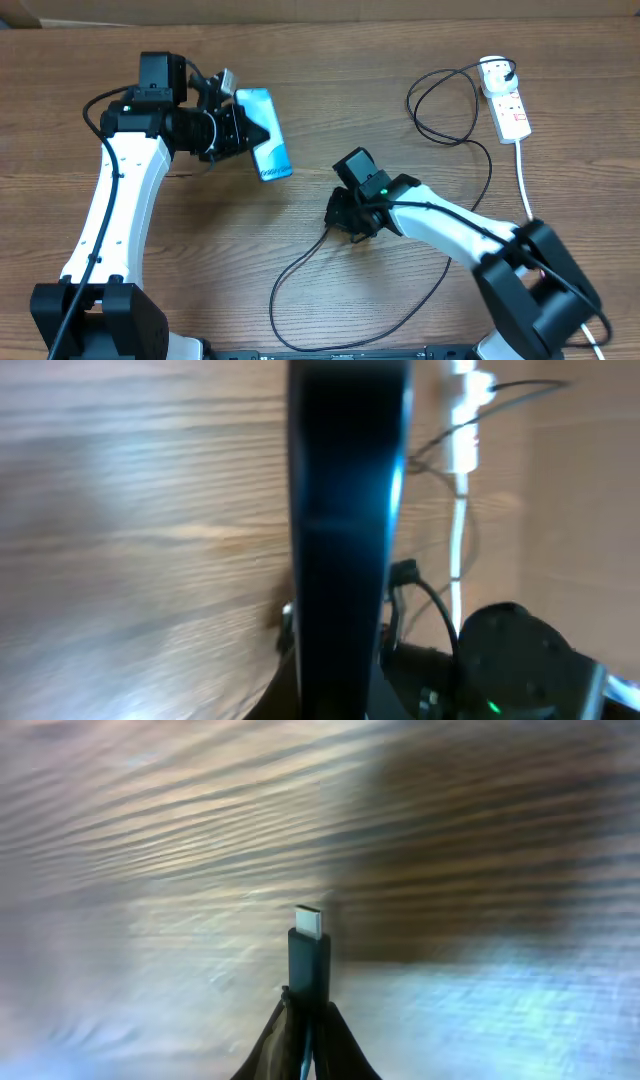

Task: Plug charger to phone and switch on socket

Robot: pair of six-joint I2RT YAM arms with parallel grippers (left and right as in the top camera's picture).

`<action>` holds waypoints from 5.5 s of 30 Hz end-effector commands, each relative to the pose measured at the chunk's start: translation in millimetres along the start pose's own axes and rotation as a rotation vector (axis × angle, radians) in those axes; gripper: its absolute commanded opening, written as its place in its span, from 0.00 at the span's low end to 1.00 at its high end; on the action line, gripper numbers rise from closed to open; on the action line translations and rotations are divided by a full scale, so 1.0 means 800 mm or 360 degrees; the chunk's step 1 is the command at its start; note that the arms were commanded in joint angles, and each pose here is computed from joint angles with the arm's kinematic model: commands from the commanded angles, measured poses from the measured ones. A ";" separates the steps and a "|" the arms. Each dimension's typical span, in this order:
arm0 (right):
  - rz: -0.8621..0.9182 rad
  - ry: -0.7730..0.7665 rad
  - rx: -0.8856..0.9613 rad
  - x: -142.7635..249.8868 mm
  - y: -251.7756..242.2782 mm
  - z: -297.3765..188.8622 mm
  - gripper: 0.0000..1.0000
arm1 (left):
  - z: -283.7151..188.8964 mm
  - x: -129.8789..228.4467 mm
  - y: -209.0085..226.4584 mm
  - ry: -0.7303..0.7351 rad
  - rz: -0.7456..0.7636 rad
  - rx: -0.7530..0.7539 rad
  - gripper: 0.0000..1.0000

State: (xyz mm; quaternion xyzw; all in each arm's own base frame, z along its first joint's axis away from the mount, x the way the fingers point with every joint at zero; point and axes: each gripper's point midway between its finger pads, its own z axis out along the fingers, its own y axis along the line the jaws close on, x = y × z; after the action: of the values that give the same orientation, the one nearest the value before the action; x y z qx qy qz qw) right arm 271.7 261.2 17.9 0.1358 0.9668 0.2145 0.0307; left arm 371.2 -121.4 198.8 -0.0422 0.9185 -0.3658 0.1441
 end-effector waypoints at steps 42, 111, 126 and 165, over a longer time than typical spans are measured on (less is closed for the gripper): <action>-0.0987 0.0351 -0.1392 0.119 0.165 -0.255 0.04 | -0.062 0.042 -0.064 0.0214 -0.0138 0.0754 0.04; -0.0754 0.0462 -0.1364 0.121 0.169 -0.257 0.04 | -0.059 0.064 -0.090 0.0320 -0.0104 0.0856 0.04; -0.0777 0.0487 -0.1374 0.131 0.174 -0.257 0.04 | -0.052 0.070 -0.093 0.0352 -0.0081 0.0827 0.04; -0.0747 0.0462 -0.1349 0.112 0.167 -0.246 0.04 | -0.055 0.070 -0.097 0.0354 -0.0092 0.0865 0.04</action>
State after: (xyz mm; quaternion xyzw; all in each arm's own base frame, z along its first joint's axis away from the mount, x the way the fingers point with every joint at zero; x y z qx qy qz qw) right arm 193.1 319.3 240.6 -0.1266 0.8031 0.5820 -0.0135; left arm 304.9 -154.9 255.2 -0.0058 0.8131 -0.5815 0.0275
